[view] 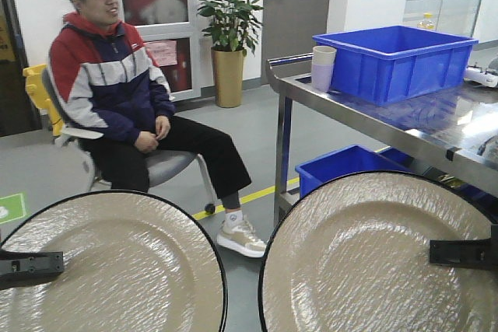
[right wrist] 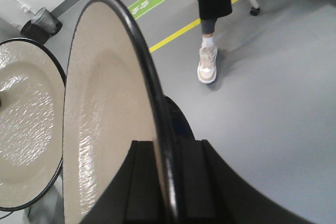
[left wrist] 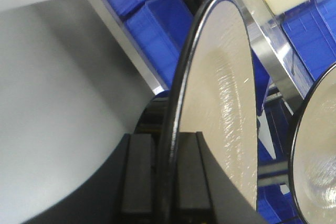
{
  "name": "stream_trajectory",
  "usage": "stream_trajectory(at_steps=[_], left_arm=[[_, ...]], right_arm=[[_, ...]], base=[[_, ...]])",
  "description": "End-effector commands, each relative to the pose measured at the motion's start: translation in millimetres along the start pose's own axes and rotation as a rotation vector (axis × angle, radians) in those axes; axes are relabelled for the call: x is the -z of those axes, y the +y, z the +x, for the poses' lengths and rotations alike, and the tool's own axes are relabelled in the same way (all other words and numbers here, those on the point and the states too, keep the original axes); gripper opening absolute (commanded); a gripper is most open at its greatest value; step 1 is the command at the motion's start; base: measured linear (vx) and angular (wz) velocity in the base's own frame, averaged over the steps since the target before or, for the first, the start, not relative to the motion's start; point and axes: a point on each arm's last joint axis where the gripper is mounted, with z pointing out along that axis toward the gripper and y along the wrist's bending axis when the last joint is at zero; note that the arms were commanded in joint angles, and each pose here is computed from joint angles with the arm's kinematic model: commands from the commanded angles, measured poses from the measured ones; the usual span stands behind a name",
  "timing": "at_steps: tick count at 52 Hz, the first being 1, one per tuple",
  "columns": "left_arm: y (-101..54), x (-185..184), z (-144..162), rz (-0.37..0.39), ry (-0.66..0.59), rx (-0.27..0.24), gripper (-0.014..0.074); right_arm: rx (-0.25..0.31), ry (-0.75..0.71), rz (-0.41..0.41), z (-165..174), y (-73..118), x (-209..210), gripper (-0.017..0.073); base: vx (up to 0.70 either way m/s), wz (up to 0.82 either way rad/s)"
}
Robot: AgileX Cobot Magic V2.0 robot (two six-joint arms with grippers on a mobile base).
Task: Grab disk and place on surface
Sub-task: 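Hold both plates upright while the base drives to the steel table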
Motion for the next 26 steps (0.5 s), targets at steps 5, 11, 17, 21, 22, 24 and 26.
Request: stream_trajectory(at_steps=[5,11,17,21,22,24,26], left_arm=[[-23.5,8.2,-8.6,0.119,-0.08,0.02,-0.0002],[-23.5,8.2,-8.6,0.119,-0.08,0.02,-0.0002],[-23.5,8.2,-8.6,0.119,-0.08,0.02,-0.0002],[-23.5,8.2,-8.6,0.119,-0.08,0.02,-0.0002],[-23.5,8.2,-8.6,0.119,-0.08,0.02,-0.0002],[-23.5,8.2,-8.6,0.119,-0.08,0.02,-0.0002],[-23.5,8.2,-8.6,0.119,-0.08,0.02,-0.0002]], right_arm=[[-0.018,-0.115,-0.077,-13.2,16.3,8.7,-0.0009],[-0.018,-0.115,-0.077,-13.2,16.3,8.7,-0.0009],[-0.018,-0.116,-0.077,-13.3,16.3,8.7,-0.0009],[-0.018,-0.116,-0.077,-13.3,16.3,8.7,-0.0009],[-0.018,-0.116,-0.077,-13.3,16.3,8.7,-0.0009],[-0.018,-0.116,-0.077,-13.3,16.3,8.7,-0.0009],[-0.018,-0.116,-0.077,-13.3,16.3,8.7,-0.0009]], base=[[0.48,-0.17],[0.49,-0.19],[0.49,-0.22],[0.48,-0.28],[0.47,-0.31],[0.47,-0.32],[0.47,-0.34]])
